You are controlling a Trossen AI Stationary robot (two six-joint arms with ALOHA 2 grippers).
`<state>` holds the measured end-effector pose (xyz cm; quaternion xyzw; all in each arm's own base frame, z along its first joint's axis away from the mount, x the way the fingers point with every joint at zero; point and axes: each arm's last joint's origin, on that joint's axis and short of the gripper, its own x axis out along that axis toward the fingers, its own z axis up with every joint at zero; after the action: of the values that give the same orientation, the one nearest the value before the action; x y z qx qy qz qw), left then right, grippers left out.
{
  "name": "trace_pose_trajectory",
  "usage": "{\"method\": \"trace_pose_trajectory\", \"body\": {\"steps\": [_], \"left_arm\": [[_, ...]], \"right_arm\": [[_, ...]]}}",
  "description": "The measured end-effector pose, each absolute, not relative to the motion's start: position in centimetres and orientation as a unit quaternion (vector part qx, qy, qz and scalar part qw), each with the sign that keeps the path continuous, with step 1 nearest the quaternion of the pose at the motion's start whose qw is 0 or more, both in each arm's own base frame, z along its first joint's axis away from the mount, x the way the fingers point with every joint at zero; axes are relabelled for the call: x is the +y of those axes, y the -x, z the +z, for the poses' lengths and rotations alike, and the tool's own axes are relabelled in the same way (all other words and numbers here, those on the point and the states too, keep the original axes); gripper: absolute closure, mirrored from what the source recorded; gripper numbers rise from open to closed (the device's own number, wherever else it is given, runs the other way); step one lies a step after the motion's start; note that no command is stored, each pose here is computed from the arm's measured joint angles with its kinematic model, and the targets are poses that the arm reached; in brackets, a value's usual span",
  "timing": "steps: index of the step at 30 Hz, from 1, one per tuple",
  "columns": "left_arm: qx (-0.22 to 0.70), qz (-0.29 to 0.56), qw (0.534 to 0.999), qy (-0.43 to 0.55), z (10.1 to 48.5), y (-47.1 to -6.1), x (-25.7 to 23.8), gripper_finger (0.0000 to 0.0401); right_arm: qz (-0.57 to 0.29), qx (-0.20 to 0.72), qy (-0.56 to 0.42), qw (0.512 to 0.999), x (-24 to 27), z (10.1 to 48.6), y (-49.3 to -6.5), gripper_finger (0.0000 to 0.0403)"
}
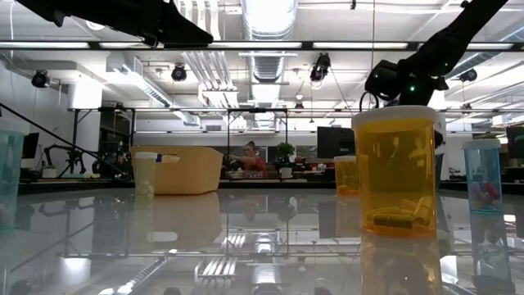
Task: Pick and place medicine bottles into bin by pill shape (circle, oval)
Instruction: Put the peach bottle pill into the blue bin
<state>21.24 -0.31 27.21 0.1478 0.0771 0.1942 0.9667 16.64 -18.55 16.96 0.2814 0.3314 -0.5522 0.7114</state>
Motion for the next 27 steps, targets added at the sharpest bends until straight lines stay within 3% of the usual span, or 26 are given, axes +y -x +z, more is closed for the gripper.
{"method": "trace_pose_trajectory", "body": {"steps": [11,21,27], "left_arm": [[0.077,0.194,0.967,-0.148,27.2,-21.2,-0.3,0.012],[0.074,0.195,0.967,-0.147,27.3,-21.2,-0.3,0.012],[0.068,0.195,0.968,-0.144,27.4,-21.3,-0.3,0.012]], "right_arm": [[-0.559,0.326,-0.274,0.711,-18.7,17.5,-16.7,0.0199],[-0.55,0.299,-0.275,0.729,-17.6,20.3,-15.8,0.0195],[-0.5,0.256,-0.285,0.777,-15.6,23.1,-15.3,0.0195]]}}
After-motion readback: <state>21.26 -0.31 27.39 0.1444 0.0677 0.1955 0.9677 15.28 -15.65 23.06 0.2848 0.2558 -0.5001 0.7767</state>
